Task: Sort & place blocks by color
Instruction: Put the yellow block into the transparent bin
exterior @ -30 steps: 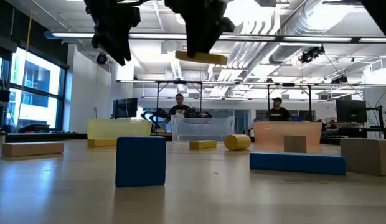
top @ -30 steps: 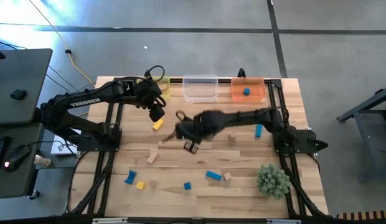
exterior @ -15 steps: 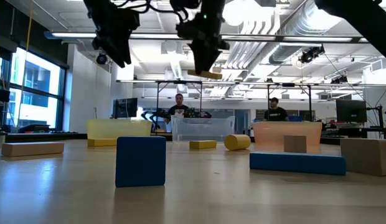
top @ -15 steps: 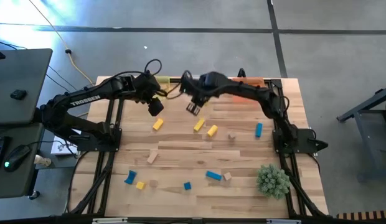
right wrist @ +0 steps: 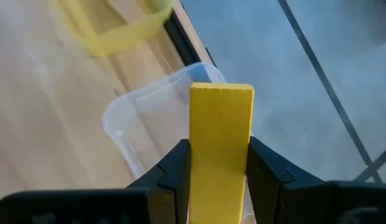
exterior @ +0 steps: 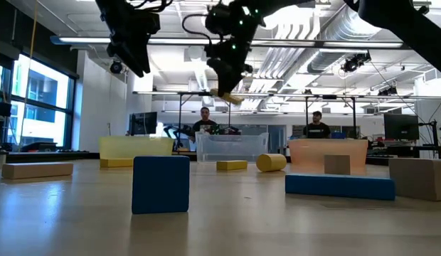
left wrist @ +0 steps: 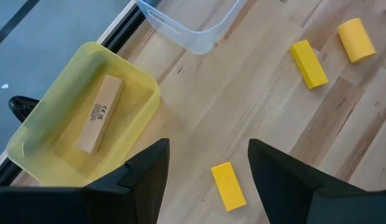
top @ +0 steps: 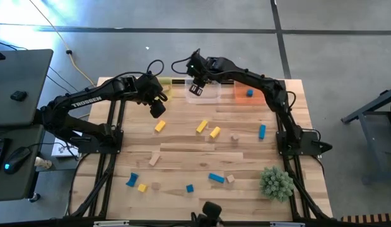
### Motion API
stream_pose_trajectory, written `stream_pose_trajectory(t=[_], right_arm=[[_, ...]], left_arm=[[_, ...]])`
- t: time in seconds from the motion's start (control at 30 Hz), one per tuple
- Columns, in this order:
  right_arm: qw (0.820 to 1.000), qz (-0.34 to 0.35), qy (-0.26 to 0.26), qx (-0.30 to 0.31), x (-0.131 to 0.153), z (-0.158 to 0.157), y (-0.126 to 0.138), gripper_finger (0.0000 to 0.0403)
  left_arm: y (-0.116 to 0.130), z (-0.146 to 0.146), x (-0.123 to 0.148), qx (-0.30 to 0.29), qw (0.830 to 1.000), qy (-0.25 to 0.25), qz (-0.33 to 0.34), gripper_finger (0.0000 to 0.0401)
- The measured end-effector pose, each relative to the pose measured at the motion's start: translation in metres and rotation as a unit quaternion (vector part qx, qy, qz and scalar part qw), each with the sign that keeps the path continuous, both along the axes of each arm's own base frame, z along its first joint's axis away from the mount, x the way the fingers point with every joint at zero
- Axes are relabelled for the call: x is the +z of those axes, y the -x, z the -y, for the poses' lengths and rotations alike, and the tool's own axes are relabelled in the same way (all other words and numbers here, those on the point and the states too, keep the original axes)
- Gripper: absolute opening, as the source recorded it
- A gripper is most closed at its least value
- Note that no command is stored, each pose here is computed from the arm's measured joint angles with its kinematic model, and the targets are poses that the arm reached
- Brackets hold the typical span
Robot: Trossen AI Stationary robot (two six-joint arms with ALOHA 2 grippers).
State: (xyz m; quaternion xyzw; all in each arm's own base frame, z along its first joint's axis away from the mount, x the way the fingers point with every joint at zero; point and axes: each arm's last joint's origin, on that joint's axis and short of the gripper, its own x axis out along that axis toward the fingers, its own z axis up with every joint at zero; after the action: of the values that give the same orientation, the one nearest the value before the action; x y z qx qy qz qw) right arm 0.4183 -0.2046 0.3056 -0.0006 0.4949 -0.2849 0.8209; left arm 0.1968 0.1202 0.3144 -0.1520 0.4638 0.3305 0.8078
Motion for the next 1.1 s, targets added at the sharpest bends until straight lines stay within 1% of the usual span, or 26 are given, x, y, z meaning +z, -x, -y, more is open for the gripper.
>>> stream_pose_trajectory(t=[0.1, 0.27, 0.4, 0.5, 0.63, 0.73, 0.93, 1.03, 1.1], right_arm=[[1.0, -0.009, 0.0, 0.01, -0.014, 0.01, 0.002, 0.0096], [0.998, -0.013, -0.048, 0.037, -0.046, 0.025, 0.008, 0.0096], [0.996, -0.026, -0.074, 0.049, -0.073, 0.033, 0.016, 0.0096], [0.993, -0.045, -0.087, 0.06, -0.087, 0.037, 0.023, 0.0096], [0.991, -0.044, -0.106, 0.065, -0.098, 0.042, 0.029, 0.0096], [0.992, -0.046, -0.101, 0.06, -0.106, 0.047, 0.033, 0.0096], [0.993, -0.047, -0.095, 0.05, -0.109, 0.056, 0.039, 0.0098], [0.993, -0.044, -0.095, 0.048, -0.109, 0.058, 0.04, 0.012], [0.993, -0.045, -0.096, 0.048, -0.109, 0.058, 0.041, 0.0135]], left_arm=[[0.0, 0.0, 0.0, 0.004, 1.0, 0.005, 0.004, 0.0209], [0.0, 0.0, 0.0, 0.013, 1.0, 0.009, 0.008, 0.0209], [0.0, 0.0, 0.0, 0.043, 0.999, 0.021, 0.022, 0.0209], [0.0, 0.0, 0.0, 0.07, 0.996, 0.031, 0.036, 0.0209], [-0.002, 0.0, 0.001, 0.106, 0.992, 0.045, 0.059, 0.0209], [-0.003, 0.001, 0.001, 0.123, 0.988, 0.053, 0.073, 0.0209], [-0.008, 0.007, 0.002, 0.148, 0.982, 0.069, 0.098, 0.0209], [-0.01, 0.011, 0.002, 0.147, 0.98, 0.08, 0.104, 0.0209], [-0.012, 0.014, 0.002, 0.135, 0.98, 0.098, 0.109, 0.0209]])
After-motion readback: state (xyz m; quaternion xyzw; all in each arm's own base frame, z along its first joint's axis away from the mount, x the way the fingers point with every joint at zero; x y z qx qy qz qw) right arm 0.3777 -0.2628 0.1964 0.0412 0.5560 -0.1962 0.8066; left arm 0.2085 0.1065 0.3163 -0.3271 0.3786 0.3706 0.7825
